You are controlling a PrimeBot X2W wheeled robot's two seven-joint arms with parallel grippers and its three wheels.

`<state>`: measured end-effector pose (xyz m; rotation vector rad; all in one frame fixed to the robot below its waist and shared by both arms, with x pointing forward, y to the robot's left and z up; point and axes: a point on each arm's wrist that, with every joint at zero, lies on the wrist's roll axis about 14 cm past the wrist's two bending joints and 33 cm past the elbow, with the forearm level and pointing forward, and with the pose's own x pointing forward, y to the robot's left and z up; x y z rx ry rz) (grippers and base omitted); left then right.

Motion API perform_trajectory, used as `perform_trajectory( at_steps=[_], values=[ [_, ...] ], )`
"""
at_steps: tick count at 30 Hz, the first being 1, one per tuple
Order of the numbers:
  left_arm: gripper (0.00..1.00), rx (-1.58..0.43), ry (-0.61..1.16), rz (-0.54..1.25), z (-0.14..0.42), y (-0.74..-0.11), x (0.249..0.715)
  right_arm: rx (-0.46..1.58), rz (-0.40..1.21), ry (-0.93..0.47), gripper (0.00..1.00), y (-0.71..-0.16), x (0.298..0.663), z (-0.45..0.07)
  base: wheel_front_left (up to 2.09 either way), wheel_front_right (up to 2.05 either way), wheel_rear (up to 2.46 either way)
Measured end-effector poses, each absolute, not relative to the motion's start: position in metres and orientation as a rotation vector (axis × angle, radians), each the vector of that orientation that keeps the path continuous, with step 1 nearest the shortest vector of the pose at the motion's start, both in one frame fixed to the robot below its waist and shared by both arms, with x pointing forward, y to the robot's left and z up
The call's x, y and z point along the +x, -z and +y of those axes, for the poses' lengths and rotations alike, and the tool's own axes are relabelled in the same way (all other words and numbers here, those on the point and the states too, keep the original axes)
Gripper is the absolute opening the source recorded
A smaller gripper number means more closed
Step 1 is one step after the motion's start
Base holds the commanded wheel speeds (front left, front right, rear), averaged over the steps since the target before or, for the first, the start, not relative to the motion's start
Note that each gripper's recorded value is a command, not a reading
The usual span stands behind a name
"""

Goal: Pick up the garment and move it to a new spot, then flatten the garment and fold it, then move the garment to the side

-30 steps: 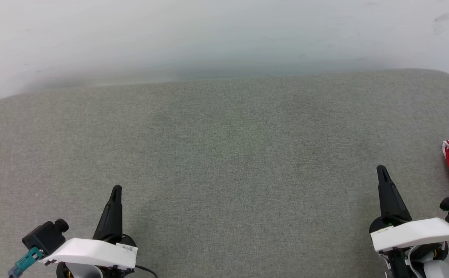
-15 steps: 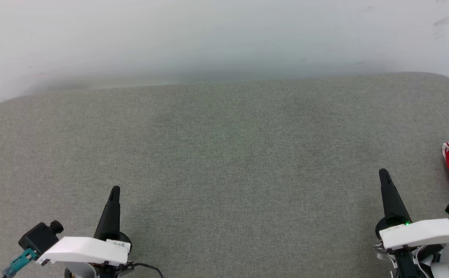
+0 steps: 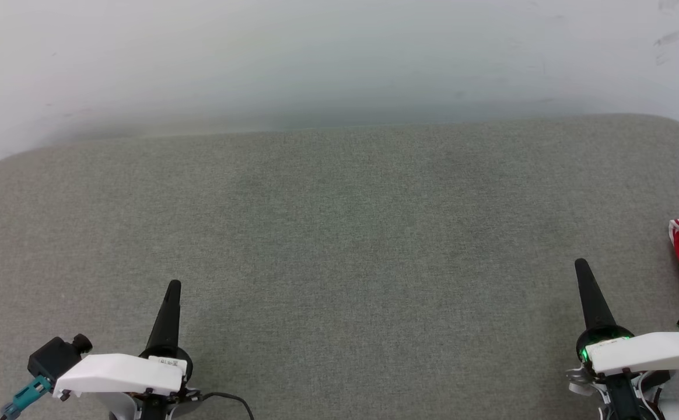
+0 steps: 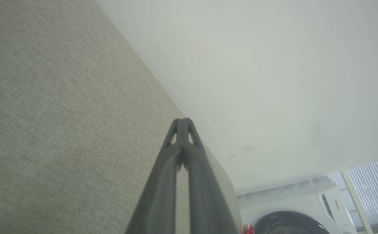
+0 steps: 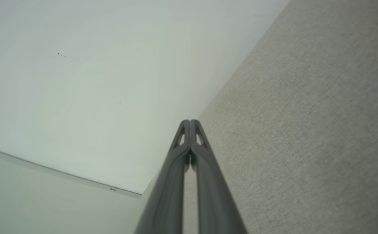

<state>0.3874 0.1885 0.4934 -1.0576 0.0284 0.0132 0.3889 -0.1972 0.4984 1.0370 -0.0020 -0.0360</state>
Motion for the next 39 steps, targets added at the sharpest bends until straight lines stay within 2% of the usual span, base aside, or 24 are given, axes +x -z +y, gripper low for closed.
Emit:
perform_trajectory(
  at_steps=[39],
  values=[
    [0.00,-1.411,-0.022,0.024,0.1972,-0.4987,0.3883,1.407,0.015,0.028,0.00,-0.4997,0.3877,-0.1996,0.00,0.00,0.00]
  ],
)
